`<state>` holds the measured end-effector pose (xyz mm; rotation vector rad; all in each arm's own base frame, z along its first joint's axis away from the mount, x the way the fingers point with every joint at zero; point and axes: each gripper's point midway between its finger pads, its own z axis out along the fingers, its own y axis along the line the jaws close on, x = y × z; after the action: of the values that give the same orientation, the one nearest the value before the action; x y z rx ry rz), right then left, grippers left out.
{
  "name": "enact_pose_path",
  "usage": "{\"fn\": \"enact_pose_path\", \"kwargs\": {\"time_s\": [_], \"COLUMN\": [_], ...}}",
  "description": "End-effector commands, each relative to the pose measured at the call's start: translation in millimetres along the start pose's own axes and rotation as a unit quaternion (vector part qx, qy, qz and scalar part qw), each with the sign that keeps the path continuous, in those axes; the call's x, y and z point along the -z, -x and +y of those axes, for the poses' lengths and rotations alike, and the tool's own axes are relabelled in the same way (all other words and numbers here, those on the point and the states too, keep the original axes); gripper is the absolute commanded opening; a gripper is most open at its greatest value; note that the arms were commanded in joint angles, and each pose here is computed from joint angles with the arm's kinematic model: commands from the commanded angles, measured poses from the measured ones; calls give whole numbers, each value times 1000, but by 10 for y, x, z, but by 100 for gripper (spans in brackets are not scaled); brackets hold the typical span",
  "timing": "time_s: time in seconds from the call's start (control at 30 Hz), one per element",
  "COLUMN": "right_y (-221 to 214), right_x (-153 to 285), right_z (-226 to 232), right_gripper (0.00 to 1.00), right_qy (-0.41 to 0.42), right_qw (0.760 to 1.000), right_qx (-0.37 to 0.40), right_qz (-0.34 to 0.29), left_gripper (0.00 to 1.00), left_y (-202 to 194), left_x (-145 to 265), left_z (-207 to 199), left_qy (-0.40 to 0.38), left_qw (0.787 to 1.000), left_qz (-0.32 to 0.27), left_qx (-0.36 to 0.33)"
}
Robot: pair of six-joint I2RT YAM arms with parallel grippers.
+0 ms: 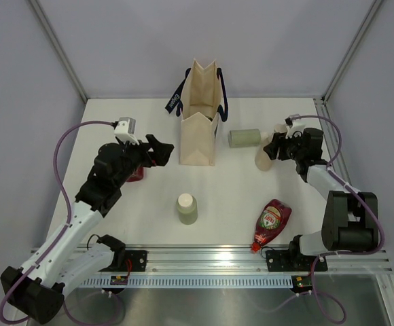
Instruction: Place the personal care products into the canvas bag
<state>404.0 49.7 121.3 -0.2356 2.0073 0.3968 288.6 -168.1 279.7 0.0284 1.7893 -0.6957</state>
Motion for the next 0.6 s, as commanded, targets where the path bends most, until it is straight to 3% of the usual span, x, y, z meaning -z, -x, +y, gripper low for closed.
{"fn": "enact_pose_path", "kwargs": {"time_s": [0.0, 0.33, 0.57], "right_y": [584, 1053, 2029], "right_x": [235, 709, 1045], "right_z": [262, 614, 1053], "right_gripper": [0, 0, 0], "right_qy": [54, 133, 218], "right_qw": [995, 980, 953], "right_qx": [21, -83, -114], "right_qz": [-83, -120, -178], "left_gripper": [99, 99, 99], "left_y": [102, 54, 29], "left_x": [26, 67, 55], "left_z": [-116, -119, -93], "left_qy": [-31, -37, -31], "left_qw": [999, 999, 999], "left_qz": [-21, -19, -14], "left_qx": [0, 0, -4]}}
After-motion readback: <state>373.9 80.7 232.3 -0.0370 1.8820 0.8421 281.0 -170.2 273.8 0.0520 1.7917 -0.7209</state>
